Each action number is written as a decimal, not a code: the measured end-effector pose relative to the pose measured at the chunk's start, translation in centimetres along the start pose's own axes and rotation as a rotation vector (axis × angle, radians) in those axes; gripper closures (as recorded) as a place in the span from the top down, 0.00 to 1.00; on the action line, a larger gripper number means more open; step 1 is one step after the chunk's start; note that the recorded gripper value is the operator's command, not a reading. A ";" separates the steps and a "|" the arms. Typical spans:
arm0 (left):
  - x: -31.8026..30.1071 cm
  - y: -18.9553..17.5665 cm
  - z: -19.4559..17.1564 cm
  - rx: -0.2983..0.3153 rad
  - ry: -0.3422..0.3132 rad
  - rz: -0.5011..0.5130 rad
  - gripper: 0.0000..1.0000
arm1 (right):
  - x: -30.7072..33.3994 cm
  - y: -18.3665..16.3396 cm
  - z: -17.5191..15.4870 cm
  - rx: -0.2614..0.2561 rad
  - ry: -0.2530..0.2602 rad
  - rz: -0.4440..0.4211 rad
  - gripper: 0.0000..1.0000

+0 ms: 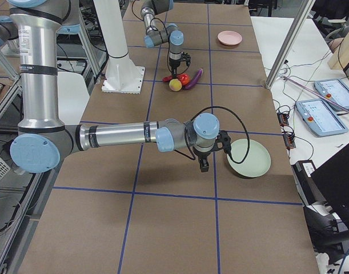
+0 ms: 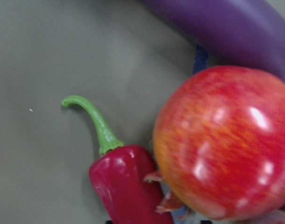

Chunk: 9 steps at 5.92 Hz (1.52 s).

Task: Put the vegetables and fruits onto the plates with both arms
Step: 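Carry the chili to the pink plate while the right gripper moves out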

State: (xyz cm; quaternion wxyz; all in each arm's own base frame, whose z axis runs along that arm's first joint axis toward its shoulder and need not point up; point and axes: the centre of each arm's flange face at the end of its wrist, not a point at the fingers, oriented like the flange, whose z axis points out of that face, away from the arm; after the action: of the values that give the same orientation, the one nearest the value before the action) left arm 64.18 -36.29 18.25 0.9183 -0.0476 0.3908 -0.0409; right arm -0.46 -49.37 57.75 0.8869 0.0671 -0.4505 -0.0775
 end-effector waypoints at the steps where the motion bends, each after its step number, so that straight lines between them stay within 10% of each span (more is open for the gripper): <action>1: -1.0 -0.3 -2.0 0.014 0.026 -0.001 0.00 | -0.1 0.0 0.0 0.000 -0.006 0.009 1.00; 4: -17.6 -8.4 -8.4 0.084 0.027 0.021 0.00 | -2.5 -1.7 0.2 0.001 -0.014 0.033 1.00; 9: -40.0 -40.8 -8.3 0.175 -0.074 -0.368 0.01 | -14.7 -5.5 1.4 -0.007 -0.062 0.111 1.00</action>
State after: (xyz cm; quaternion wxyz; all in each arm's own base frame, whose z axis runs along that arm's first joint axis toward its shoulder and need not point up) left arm 29.01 -72.78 46.00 0.9097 -0.0400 0.3364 -0.2401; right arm -10.55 -51.88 45.92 0.8756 0.0364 -0.4806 -0.0316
